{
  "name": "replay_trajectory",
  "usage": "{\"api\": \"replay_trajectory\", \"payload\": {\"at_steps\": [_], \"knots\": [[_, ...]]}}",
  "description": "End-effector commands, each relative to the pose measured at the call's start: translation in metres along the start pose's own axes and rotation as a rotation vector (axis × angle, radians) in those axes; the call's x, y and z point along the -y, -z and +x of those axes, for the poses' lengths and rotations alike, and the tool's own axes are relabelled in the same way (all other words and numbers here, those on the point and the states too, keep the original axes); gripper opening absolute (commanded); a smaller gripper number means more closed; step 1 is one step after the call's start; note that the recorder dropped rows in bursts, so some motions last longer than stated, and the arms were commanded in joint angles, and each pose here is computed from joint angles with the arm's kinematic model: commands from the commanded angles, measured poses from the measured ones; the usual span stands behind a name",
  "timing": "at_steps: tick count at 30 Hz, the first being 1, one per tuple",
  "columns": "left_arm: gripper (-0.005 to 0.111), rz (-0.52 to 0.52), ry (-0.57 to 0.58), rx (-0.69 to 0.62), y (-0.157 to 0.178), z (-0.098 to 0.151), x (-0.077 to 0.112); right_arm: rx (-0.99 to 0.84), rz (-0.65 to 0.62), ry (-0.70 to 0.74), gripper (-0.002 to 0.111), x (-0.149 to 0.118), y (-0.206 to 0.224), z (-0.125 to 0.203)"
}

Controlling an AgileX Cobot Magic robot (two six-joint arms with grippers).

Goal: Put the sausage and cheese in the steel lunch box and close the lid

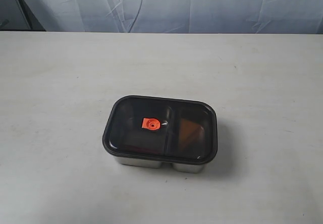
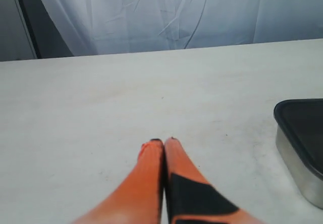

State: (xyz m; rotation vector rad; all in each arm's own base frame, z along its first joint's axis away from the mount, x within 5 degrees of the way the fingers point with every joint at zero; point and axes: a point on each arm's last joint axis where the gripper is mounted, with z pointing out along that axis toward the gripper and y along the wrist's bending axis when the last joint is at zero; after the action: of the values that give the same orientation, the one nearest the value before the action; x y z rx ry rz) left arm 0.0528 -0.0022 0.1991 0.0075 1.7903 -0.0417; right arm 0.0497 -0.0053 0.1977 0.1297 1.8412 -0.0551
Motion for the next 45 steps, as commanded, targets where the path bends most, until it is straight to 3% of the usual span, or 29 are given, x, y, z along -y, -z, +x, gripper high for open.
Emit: {"api": "replay_trajectory", "payload": {"at_steps": [1, 11, 16, 45], "knots": [[0.000, 0.005, 0.025, -0.029, -0.004, 0.016, 0.000, 0.012, 0.005, -0.005, -0.001, 0.000, 0.000, 0.001], [0.000, 0.008, 0.032, 0.003, -0.004, 0.013, 0.001, 0.017, 0.004, -0.007, -0.001, 0.000, 0.000, 0.000], [0.000, 0.006, 0.030, 0.129, -0.004, 0.001, 0.000, 0.015, 0.004, -0.007, -0.001, 0.000, 0.000, 0.000], [0.000, 0.011, -0.018, 0.120, -0.004, 0.002, 0.000, 0.011, 0.004, -0.007, -0.001, 0.000, 0.000, 0.001]]}}
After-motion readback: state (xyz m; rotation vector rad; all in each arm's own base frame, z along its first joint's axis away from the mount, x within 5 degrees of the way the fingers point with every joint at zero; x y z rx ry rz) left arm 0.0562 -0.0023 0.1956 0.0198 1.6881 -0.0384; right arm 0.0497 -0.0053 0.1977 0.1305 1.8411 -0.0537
